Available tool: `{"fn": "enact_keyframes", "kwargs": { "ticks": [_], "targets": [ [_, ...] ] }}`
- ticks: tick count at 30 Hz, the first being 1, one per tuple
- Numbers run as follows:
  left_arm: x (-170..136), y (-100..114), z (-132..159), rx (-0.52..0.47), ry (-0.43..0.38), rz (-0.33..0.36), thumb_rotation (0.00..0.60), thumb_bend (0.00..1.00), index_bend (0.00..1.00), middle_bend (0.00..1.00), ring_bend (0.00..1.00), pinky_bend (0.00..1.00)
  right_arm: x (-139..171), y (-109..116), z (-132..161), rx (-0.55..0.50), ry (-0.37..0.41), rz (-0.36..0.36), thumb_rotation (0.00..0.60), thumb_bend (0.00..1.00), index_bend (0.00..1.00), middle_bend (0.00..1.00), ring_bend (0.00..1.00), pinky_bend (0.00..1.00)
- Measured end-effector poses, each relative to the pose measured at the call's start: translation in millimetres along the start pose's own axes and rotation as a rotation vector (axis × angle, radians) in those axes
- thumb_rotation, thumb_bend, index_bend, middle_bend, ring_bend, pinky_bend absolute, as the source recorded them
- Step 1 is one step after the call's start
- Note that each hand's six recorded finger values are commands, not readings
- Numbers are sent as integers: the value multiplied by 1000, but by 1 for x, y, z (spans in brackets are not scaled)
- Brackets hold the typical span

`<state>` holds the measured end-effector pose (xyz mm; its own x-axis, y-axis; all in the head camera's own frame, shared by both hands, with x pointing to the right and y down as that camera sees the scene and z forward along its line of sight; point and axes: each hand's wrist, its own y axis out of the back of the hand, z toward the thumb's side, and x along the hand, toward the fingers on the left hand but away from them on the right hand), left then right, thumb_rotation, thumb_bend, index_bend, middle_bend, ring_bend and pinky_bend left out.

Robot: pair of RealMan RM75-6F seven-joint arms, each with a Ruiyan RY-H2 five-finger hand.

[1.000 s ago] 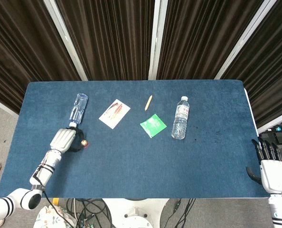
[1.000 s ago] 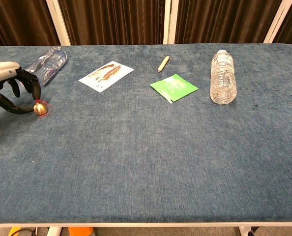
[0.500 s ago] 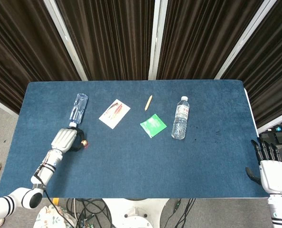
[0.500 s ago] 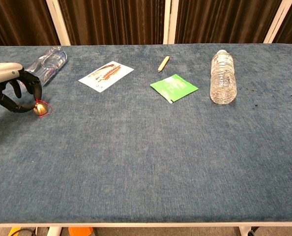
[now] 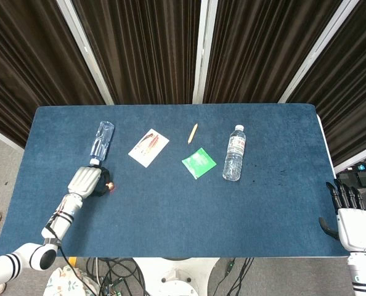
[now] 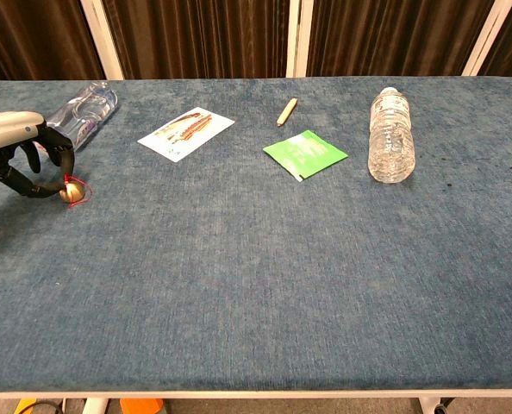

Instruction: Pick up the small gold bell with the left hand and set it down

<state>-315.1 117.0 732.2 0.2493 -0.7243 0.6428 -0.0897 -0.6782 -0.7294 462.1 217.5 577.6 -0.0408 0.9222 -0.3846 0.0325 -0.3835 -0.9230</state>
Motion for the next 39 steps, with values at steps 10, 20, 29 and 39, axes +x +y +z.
{"fn": "enact_keyframes", "kwargs": {
  "ticks": [10, 20, 29, 39],
  "targets": [
    [0, 0, 2, -6, -2, 9, 600, 397, 557, 451, 324, 416, 0, 0, -1, 0, -2, 0, 600, 185, 0, 0, 0, 9],
    [-1, 4, 1, -25, 3, 24, 600, 416, 588, 464, 336, 426, 0, -1, 0, 0, 1, -1, 600, 185, 0, 0, 0, 9],
    [-10, 19, 12, -52, -33, 60, 600, 417, 595, 470, 342, 433, -1, 4, 1, 3, 4, -12, 600, 186, 0, 0, 0, 9],
    [-32, 75, 20, -100, -57, 158, 600, 426, 639, 505, 344, 434, -2, 3, 2, 1, 4, -9, 600, 187, 0, 0, 0, 10]
  ]
}}
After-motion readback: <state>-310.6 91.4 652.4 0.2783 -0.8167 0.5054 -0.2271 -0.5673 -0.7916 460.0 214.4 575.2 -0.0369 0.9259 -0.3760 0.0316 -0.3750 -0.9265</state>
